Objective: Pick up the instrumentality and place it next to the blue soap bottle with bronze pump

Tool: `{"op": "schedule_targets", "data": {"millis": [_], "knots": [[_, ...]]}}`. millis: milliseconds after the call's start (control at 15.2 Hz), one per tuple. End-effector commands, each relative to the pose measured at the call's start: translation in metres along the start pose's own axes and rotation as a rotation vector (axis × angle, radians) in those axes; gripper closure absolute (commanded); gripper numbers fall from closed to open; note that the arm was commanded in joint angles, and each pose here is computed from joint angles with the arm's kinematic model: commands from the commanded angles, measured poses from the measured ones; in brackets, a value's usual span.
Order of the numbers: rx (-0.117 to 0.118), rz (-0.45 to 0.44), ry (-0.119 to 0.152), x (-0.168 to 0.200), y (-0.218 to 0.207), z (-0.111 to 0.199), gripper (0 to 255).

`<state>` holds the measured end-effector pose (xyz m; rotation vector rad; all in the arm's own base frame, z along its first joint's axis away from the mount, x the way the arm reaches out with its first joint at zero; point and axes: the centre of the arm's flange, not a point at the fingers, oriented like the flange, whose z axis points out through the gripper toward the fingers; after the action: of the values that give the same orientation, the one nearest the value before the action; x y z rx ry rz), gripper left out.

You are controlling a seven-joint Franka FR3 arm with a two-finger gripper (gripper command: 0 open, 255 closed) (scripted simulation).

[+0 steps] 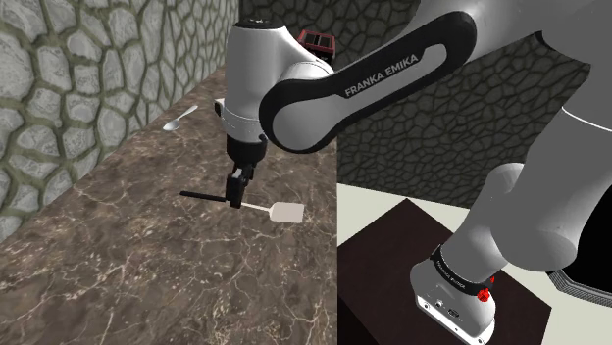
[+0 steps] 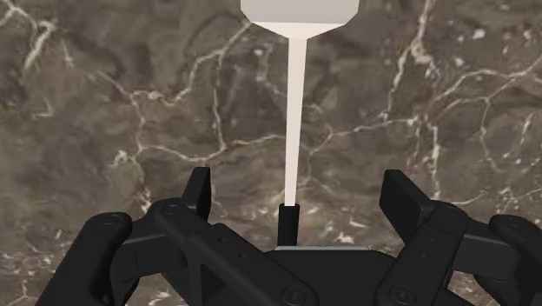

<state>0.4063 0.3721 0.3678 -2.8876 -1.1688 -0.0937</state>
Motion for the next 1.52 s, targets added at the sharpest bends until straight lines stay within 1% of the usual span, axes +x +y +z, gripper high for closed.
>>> {"op": "schedule_targets", "data": {"millis": [0,264,726,792,1386,1452], "knots": [[0.0,-0.003,0.001,0.0,-0.001,0.01,0],[0.0,-0.003,0.001,0.0,-0.001,0.029,0],[0.0,-0.003,0.001,0.0,-0.001,0.029,0],[0.0,-0.003,0.001,0.0,-0.001,0.029,255],[0.0,-0.003,0.001,0.0,-0.001,0.029,255],[0.0,-0.003,0.001,0.0,-0.001,0.024,255]]}}
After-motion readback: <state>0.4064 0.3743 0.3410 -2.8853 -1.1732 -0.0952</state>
